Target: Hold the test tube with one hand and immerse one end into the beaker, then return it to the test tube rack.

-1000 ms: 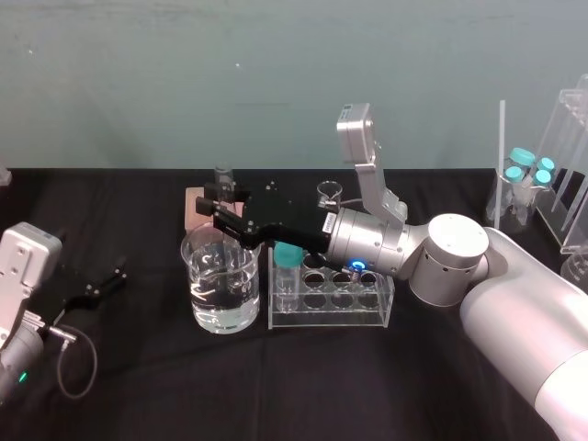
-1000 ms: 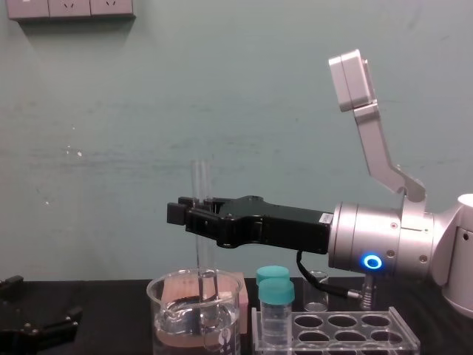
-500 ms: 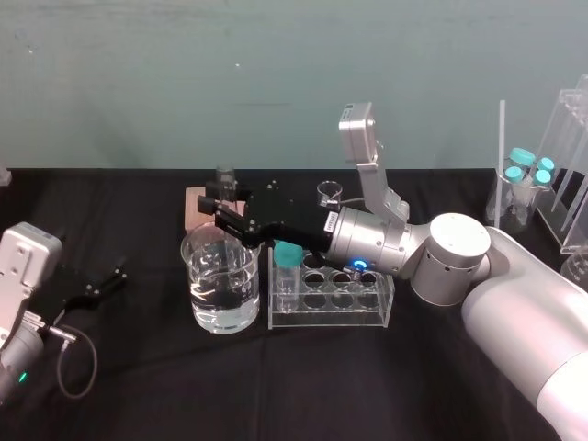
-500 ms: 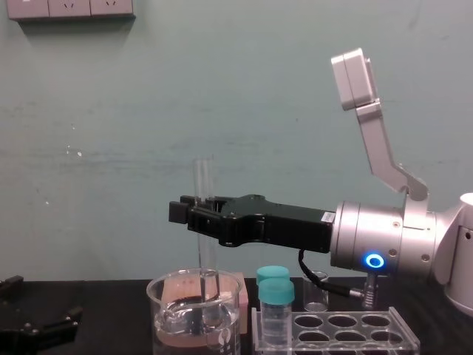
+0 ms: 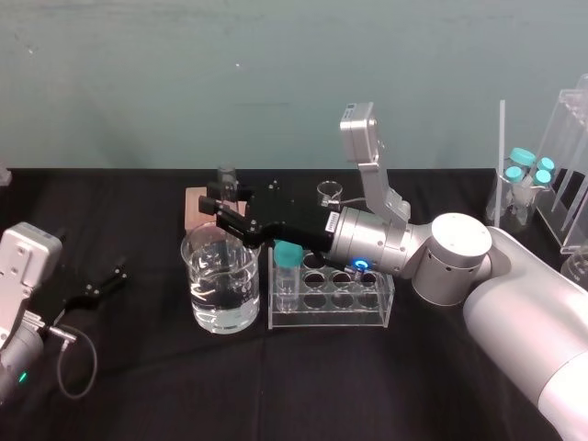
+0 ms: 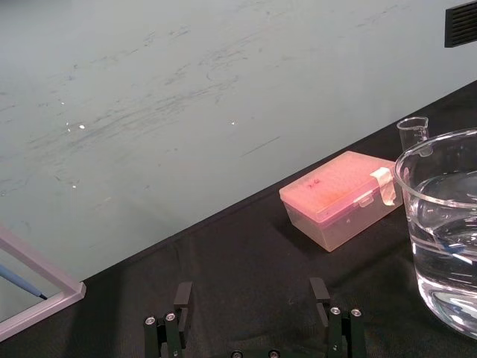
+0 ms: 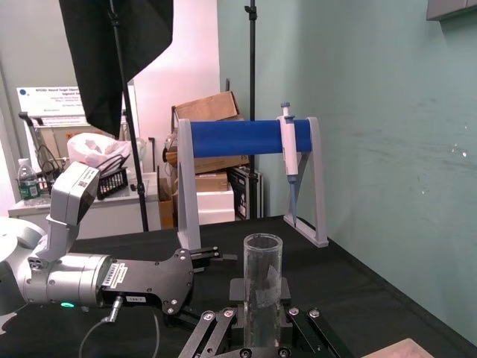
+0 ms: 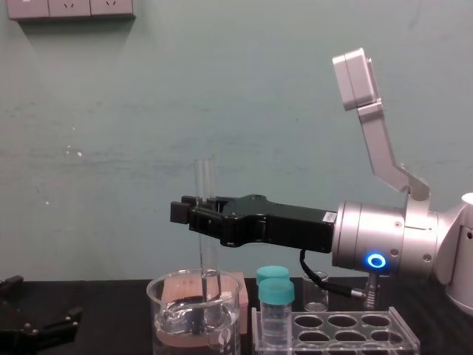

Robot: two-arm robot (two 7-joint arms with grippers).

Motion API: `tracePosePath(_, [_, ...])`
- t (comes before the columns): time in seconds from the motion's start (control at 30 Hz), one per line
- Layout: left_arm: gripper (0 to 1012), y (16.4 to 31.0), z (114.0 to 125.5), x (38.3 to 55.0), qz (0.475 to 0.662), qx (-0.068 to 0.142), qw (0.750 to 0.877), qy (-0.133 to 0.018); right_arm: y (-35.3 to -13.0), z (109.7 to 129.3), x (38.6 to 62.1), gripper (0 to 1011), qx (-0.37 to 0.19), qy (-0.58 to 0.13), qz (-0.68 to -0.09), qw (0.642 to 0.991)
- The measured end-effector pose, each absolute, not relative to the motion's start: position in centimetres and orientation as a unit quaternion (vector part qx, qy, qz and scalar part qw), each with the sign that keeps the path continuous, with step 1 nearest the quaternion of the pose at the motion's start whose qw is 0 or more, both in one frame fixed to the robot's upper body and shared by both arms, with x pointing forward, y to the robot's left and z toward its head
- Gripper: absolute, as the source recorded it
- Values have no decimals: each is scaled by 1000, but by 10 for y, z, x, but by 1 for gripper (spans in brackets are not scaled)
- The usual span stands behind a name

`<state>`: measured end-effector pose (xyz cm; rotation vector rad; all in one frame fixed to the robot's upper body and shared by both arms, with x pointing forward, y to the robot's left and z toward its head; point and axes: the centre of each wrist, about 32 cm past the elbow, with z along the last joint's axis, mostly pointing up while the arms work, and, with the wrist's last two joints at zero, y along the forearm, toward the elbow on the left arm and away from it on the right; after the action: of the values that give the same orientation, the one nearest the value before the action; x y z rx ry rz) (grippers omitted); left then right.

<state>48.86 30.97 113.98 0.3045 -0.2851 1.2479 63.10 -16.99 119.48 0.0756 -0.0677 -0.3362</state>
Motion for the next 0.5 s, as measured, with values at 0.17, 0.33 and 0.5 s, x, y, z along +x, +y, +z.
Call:
tracePosePath(0.17, [1000,310,1140,489,580,141,791,-132,-170,1195,631,241,37,-34,-167,985])
tracePosePath(0.33, [1000,310,1140,489,580,142,791,-132,-169,1195,631,241,37,-34,-167,985])
tracePosePath(0.5, [1000,310,1140,489,580,142,791,-132,-169,1196,631,242,40,-37,-167,984])
